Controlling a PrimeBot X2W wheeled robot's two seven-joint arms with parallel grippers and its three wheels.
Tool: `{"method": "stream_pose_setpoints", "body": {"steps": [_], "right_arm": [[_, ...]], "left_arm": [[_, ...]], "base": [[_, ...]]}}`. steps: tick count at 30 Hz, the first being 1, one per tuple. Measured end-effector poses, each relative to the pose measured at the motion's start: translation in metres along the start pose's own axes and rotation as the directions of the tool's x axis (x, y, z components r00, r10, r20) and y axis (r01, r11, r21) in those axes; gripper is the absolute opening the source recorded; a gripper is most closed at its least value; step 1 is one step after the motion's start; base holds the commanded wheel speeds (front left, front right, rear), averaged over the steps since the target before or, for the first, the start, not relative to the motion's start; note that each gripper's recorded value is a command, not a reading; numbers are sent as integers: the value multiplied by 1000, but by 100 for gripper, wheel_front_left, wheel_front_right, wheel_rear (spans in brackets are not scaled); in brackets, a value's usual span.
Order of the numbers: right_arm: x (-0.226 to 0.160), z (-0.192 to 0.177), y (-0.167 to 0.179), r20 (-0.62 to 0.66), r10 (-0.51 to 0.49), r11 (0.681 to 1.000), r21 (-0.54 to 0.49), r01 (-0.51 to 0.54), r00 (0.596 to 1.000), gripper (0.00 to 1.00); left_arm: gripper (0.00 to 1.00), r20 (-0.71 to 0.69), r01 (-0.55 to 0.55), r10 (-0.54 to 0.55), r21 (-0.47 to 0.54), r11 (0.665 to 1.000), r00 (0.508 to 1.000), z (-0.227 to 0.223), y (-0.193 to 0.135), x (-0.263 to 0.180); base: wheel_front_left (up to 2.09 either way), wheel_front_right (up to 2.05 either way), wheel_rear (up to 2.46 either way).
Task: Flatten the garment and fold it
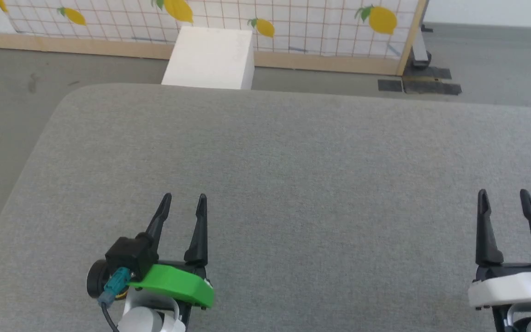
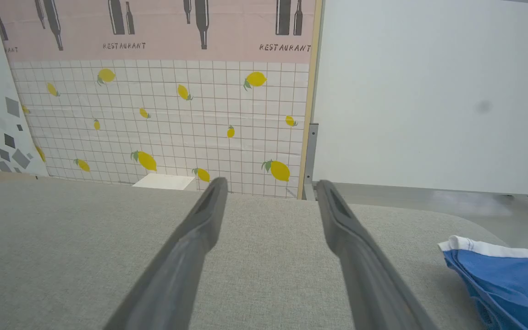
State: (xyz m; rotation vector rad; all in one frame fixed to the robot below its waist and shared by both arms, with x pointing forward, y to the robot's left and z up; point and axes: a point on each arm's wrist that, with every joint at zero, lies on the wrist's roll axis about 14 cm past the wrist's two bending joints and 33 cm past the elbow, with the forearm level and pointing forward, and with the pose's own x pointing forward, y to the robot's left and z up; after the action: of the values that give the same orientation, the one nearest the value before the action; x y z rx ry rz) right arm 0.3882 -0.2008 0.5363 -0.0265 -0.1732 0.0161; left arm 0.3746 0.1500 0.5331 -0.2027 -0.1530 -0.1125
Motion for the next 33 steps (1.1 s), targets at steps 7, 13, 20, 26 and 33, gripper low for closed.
{"method": "stream_pose_setpoints", "body": {"steps": [7, 13, 20, 26, 33], "right_arm": [[-14, 2, 18, -2, 52, 998, 19, -52, 999, 100], [-22, 1, 18, -9, 50, 998, 37, -50, 999, 100], [-29, -1, 14, -17, 37, 998, 47, -37, 999, 100], [-29, -1, 13, -18, 35, 998, 50, -34, 999, 100], [-30, 0, 14, -14, 35, 998, 58, -34, 999, 100]], "left_arm": [[100, -3, -25, 25, 2, 1000, 1000, 0, 6, -11], [100, -4, -30, 30, 0, 1000, 1000, 0, 7, -14], [100, -2, -36, 36, -21, 999, 999, 1, 8, -15], [100, -5, -36, 36, -25, 999, 999, -1, 8, -14], [100, -8, -37, 37, -30, 999, 999, -2, 8, -15]], "base": [[0, 0, 0], [0, 0, 0], [0, 0, 0], [0, 0, 0], [0, 0, 0]]}}
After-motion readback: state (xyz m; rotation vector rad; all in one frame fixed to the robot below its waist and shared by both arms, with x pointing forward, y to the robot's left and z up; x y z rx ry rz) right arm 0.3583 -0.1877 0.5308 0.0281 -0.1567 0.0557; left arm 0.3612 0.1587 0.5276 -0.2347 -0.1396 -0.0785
